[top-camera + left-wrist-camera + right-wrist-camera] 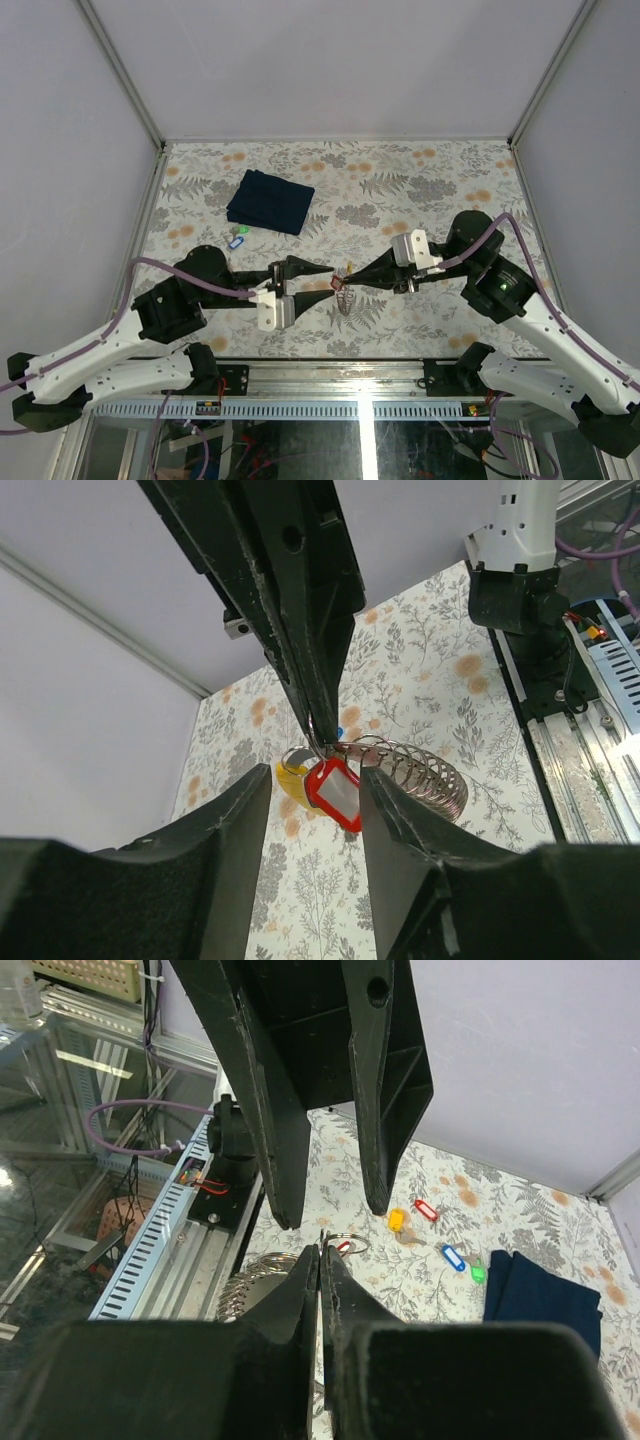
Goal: Put the keys on the keyring
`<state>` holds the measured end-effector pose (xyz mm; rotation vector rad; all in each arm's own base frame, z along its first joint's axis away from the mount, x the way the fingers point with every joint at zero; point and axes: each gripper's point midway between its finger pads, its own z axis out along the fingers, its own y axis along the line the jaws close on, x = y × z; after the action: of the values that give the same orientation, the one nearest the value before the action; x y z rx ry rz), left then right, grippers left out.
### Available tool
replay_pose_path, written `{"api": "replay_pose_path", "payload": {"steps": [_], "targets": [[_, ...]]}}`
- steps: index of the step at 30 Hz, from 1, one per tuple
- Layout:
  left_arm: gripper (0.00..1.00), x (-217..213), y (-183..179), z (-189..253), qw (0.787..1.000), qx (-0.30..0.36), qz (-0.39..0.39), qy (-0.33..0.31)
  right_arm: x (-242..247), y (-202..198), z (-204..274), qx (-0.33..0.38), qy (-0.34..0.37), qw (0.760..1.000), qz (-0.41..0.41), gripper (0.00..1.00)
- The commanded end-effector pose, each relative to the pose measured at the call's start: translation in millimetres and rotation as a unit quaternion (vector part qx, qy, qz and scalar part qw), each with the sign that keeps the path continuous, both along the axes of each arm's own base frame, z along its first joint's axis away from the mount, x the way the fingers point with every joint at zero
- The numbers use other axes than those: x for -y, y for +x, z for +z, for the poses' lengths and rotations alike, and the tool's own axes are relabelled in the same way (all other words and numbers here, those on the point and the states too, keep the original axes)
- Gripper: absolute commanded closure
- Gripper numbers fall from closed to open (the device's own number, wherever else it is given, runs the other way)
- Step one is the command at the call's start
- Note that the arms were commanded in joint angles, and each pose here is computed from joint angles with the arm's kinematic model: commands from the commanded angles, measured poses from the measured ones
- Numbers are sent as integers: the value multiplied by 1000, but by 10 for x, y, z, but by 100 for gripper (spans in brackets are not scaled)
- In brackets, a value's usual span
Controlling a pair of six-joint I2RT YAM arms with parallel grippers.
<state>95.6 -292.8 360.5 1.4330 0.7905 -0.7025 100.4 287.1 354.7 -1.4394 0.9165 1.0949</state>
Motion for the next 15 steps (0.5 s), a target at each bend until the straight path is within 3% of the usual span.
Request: {"api": "replay_pose_path", "payload": {"steps": [1, 15], "targets": [[57, 43, -73, 168, 999, 33, -29, -22, 55, -153, 280, 32, 25, 999, 30, 100], [52, 150, -102, 152, 997, 44, -57, -5, 71, -247, 181, 14, -4, 998, 61, 100]]}}
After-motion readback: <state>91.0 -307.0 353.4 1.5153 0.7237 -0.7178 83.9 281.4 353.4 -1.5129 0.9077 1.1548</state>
